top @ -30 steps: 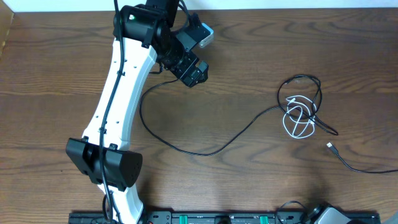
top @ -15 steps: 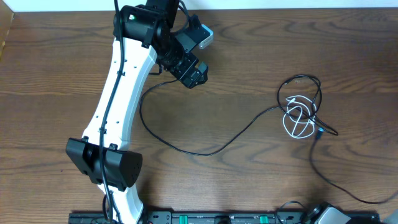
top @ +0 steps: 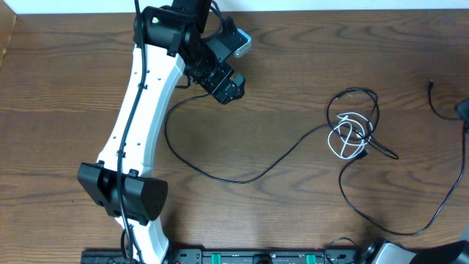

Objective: Untangle cables

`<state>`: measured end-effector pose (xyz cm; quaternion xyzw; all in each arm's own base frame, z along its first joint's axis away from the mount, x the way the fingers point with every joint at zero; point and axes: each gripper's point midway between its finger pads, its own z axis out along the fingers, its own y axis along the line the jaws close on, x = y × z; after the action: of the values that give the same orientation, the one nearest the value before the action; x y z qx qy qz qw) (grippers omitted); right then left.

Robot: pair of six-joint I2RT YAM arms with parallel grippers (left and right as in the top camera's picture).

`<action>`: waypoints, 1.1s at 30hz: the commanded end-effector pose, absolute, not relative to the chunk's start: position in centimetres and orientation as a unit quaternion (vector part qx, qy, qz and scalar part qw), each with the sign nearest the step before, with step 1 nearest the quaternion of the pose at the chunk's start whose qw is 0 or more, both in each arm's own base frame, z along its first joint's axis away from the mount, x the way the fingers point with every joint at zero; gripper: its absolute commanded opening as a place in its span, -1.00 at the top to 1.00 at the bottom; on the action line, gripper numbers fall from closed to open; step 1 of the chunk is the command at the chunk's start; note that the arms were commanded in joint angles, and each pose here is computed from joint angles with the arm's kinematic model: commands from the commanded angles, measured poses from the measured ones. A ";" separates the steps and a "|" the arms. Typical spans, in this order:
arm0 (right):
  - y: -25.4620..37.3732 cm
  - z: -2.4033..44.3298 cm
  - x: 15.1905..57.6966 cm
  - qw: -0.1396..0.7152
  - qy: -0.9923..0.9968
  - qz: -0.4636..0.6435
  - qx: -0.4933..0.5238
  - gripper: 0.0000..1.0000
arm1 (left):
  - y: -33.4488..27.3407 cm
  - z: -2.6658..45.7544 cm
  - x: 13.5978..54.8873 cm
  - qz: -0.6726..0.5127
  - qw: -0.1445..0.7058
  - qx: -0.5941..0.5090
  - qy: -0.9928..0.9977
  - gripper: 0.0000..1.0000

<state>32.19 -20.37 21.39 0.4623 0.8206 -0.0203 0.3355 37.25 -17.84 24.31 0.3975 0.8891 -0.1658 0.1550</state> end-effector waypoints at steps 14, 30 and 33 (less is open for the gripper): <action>-31.7 13.6 27.4 0.261 0.780 -0.081 0.563 0.98 | -17.9 24.3 37.1 -0.173 0.152 0.398 0.888 -0.86; -31.7 7.0 27.2 0.194 0.786 -0.006 0.587 -0.48 | -17.9 24.3 37.1 -0.173 0.152 0.398 0.888 -0.86; -30.9 8.6 28.2 0.214 0.786 0.015 0.580 -0.74 | -17.9 24.3 37.1 -0.173 0.152 0.398 0.888 -0.86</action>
<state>26.38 -31.90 6.20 0.5944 0.7838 -0.0184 0.1789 37.26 -17.83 24.31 0.3973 0.8892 -0.1657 0.1550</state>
